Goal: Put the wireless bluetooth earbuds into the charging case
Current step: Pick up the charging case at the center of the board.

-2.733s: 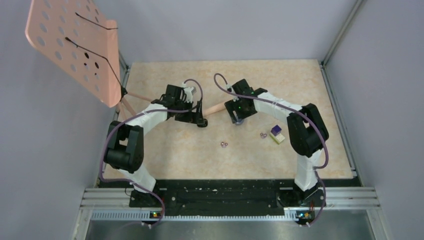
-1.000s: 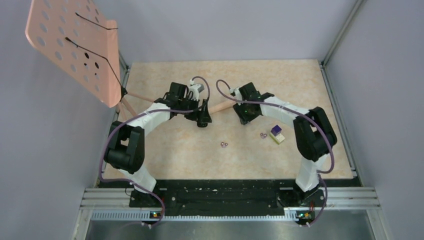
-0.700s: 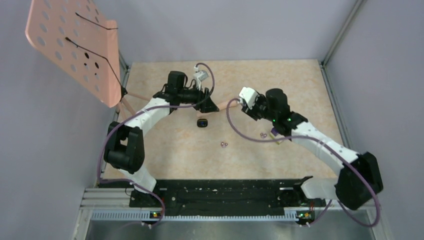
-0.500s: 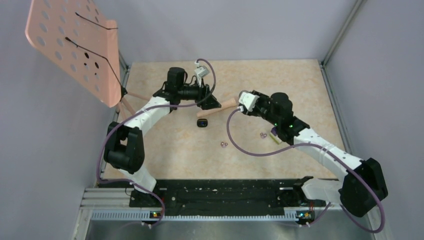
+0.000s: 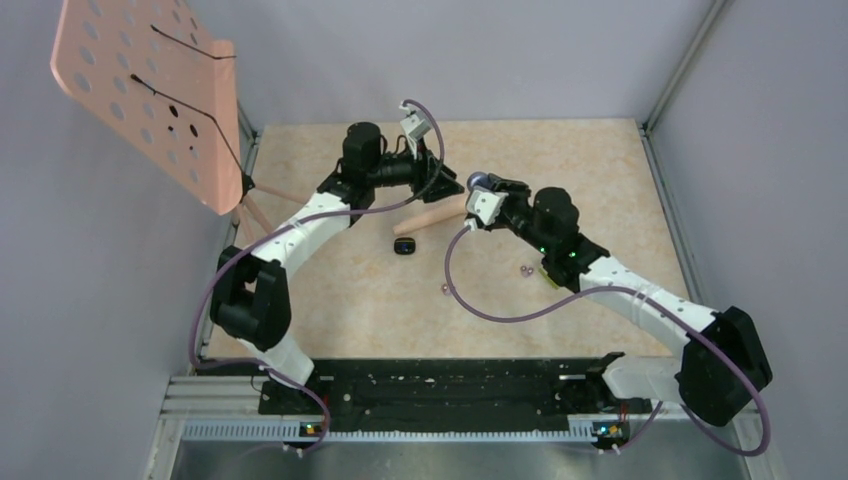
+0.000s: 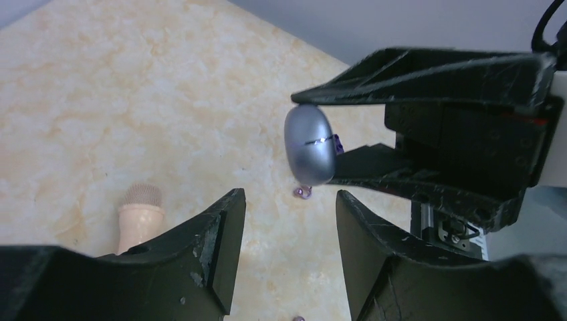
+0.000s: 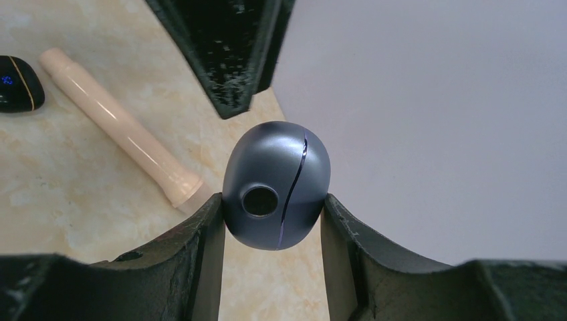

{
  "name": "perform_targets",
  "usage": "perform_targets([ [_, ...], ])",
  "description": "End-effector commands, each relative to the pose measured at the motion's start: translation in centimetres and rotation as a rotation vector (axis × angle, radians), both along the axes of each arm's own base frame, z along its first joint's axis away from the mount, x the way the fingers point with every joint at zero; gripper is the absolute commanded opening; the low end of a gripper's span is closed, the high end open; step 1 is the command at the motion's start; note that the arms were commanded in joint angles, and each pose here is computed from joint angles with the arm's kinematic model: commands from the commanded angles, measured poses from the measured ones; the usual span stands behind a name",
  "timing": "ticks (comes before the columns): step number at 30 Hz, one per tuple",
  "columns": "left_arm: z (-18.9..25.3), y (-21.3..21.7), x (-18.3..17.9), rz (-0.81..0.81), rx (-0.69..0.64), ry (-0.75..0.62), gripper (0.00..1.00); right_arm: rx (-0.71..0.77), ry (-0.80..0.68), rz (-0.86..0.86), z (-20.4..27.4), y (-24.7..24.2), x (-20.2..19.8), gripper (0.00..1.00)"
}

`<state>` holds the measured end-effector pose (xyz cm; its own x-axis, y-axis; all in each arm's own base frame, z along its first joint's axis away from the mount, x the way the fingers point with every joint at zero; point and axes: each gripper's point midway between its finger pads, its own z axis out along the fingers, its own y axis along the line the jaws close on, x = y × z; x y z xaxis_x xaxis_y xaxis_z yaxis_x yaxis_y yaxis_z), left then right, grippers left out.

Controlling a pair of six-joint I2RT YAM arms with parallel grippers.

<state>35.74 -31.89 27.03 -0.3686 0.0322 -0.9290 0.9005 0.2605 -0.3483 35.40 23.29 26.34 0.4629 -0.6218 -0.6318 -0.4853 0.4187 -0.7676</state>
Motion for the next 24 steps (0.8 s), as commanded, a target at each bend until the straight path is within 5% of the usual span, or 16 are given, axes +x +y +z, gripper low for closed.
perform_targets([
  [1,3.5,-1.2,0.5,-0.024,-0.075,-0.092,0.57,0.033,-0.074,0.045,2.7,1.5,-0.2,0.0],
  [24,2.0,-2.8,0.8,-0.102,-0.065,-0.01,0.53,0.072,-0.119,0.006,4.0,2.3,1.0,0.0],
])
